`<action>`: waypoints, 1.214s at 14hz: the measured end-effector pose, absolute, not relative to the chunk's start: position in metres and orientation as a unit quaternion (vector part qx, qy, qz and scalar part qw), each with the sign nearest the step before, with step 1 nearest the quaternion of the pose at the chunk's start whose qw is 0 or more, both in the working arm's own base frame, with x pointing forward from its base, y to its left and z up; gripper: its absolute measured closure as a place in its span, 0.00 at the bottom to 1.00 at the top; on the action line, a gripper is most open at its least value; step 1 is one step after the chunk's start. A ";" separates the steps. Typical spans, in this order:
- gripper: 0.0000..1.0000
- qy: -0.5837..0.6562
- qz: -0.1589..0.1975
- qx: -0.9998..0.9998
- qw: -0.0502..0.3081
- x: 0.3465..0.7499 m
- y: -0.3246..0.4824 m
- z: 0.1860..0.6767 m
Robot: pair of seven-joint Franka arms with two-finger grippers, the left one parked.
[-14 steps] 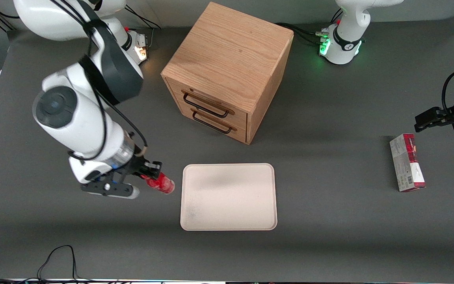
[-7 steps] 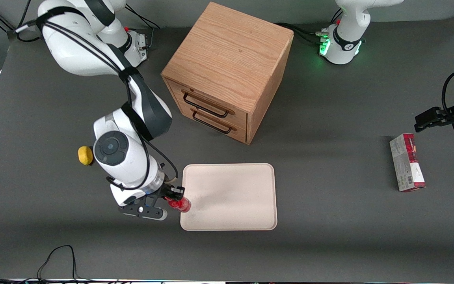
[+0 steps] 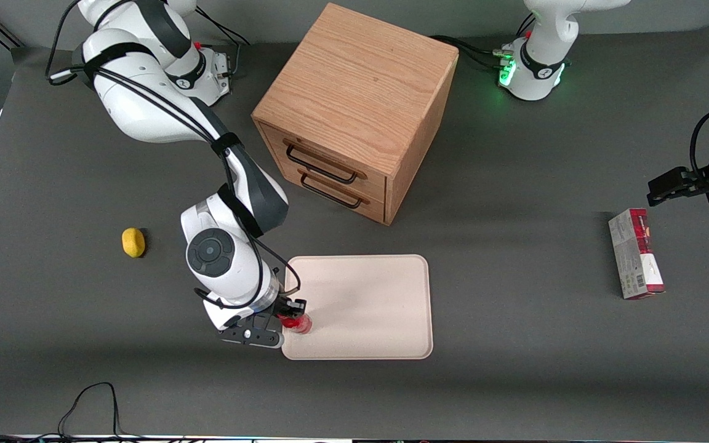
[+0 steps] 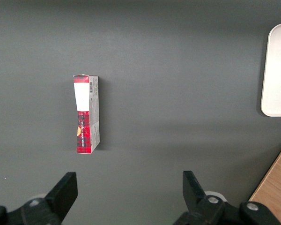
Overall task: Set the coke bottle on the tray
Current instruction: 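Set the bottle upright on the tray and open the right gripper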
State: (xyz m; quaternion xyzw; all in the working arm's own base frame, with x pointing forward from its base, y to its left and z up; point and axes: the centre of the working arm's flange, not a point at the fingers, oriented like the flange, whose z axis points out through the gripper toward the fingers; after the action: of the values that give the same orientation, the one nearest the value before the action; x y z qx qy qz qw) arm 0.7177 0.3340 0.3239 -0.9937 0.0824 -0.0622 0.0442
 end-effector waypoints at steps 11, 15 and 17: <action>0.00 0.079 -0.112 -0.990 0.042 0.719 0.339 0.336; 0.00 0.053 -0.089 -0.995 -0.007 0.693 0.311 0.403; 0.00 0.036 -0.047 -0.998 -0.015 0.676 0.275 0.446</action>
State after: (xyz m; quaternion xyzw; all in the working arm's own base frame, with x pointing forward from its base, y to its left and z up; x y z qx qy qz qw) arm 0.6756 0.2749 0.4463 -0.9981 0.0364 -0.0467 -0.0145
